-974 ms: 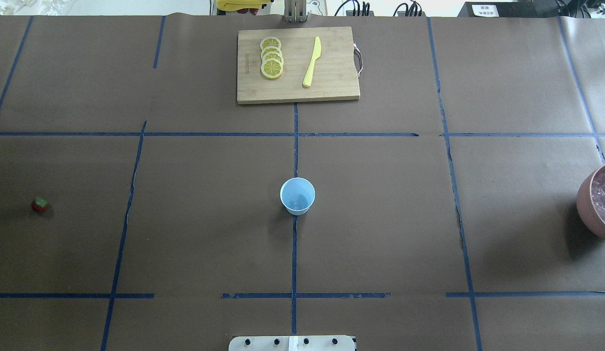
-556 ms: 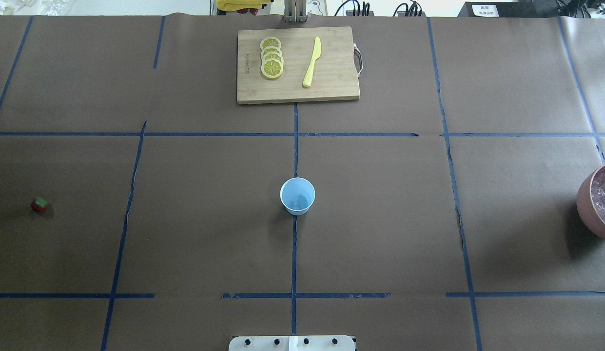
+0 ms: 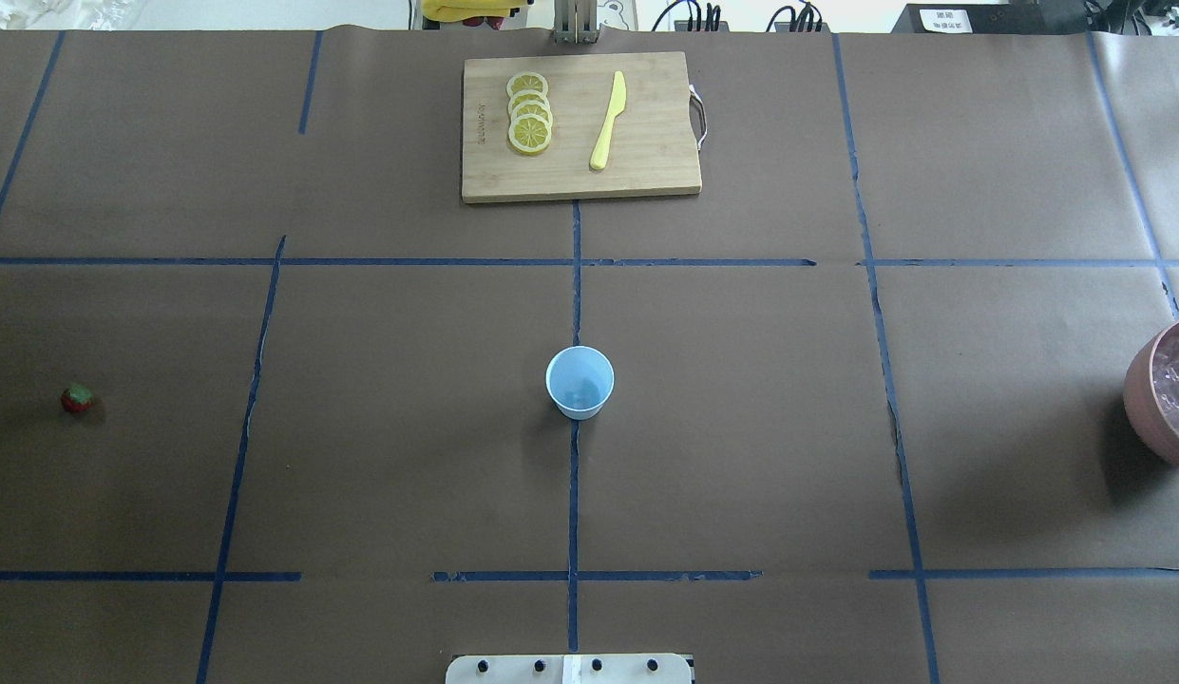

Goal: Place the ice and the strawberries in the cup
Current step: 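Reach the right gripper into the pink bowl and grasp an ice cube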

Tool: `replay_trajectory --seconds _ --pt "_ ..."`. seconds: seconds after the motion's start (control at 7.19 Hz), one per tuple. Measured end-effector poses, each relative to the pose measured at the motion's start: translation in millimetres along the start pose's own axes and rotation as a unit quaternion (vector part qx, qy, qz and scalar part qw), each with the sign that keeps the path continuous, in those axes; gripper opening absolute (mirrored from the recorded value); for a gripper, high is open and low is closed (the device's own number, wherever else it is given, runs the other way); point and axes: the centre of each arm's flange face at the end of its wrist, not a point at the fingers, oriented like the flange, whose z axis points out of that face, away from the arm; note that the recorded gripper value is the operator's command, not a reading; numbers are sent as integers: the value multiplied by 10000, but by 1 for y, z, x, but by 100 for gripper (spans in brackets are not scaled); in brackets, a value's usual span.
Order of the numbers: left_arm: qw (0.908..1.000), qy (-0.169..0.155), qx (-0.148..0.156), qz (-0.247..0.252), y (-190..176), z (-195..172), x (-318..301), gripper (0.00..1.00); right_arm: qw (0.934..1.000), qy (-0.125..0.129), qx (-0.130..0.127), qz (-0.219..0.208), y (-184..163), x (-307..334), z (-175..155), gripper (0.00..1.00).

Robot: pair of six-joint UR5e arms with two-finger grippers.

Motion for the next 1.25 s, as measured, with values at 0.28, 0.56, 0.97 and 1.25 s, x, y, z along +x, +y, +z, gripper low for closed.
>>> replay_trajectory --seconds 0.28,0.56,0.97,1.25 --pt "10000 -1 4 4 0 0 0 100 9998 -76 180 56 -8 4 -5 3" --pt "9999 -14 71 70 -2 -1 1 100 9958 -129 365 825 -7 17 -19 2" --pt "9999 -19 99 95 -2 -1 1 100 9413 -188 564 3323 8 29 -44 0" --pt "9999 -20 100 97 -2 -1 1 100 8667 -195 701 4935 5 30 -63 0"
